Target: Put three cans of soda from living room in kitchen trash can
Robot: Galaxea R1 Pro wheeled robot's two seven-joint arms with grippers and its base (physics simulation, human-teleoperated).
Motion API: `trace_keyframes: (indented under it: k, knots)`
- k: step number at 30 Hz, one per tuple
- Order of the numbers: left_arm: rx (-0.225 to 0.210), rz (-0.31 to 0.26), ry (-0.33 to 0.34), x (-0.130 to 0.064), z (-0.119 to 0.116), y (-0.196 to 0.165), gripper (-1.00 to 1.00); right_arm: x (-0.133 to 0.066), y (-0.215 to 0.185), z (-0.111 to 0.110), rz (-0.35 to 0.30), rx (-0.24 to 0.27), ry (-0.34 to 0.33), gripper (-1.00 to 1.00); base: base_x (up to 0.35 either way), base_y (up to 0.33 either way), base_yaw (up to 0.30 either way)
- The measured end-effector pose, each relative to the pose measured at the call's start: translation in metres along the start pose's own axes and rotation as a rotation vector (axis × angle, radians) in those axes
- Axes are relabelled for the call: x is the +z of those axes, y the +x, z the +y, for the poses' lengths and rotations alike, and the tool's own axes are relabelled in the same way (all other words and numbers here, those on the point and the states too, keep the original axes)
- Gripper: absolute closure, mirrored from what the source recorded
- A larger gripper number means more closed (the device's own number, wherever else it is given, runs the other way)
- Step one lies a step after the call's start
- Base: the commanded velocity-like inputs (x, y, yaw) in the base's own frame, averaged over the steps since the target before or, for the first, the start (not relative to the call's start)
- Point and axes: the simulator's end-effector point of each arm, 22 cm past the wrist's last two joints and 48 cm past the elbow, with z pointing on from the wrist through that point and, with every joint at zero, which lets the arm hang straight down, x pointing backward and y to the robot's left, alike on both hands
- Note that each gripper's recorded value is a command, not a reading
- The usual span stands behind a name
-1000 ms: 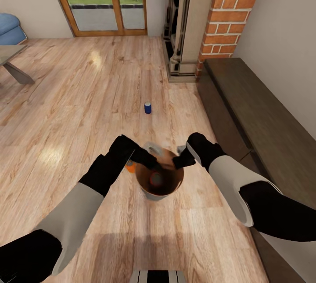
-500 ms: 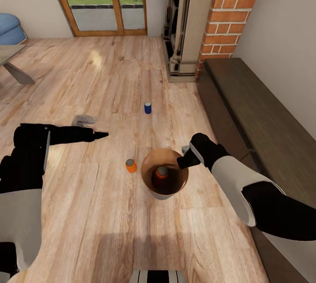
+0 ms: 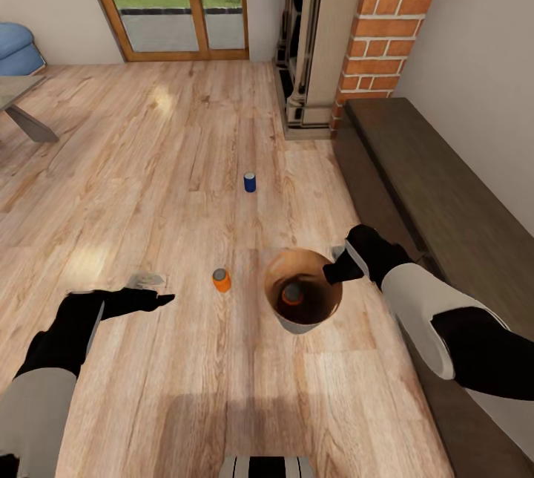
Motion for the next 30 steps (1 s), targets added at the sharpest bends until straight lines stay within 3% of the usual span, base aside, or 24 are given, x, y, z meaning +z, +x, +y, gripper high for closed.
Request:
trace_keyframes:
  k: [3,4,8,13,18,22,30]
  knots:
    - [-0.002,0.01,0.006,0.019,-0.014,0.019,-1.0,-0.001,0.004,-0.026,0.005,0.011,0.04,1.0,0.0,0.0,0.0]
    - [-0.009,0.009,-0.007,0.034,-0.029,0.026,-1.0,-0.002,0.008,-0.038,0.006,0.05,0.027,1.0,0.0,0.0,0.0]
    - [-0.008,-0.007,-0.029,0.048,-0.047,0.027,-1.0,-0.005,0.012,-0.066,0.011,0.04,0.092,1.0,0.011,0.0,0.0]
    - [-0.007,0.005,-0.075,0.064,-0.05,0.048,-1.0,-0.005,0.013,-0.064,0.007,0.078,0.05,1.0,0.149,0.0,0.0]
    - [-0.024,0.055,-0.096,0.076,-0.053,0.083,-1.0,-0.005,0.016,-0.074,0.014,0.065,0.082,1.0,0.276,0.0,0.0]
    - [-0.032,0.069,-0.102,0.078,-0.053,0.092,-1.0,0.005,0.028,-0.067,0.032,0.08,0.055,1.0,0.314,0.0,0.0]
    - [-0.03,0.072,-0.11,0.079,-0.052,0.094,-1.0,0.011,0.035,-0.067,0.04,0.075,0.06,1.0,0.321,0.0,0.0]
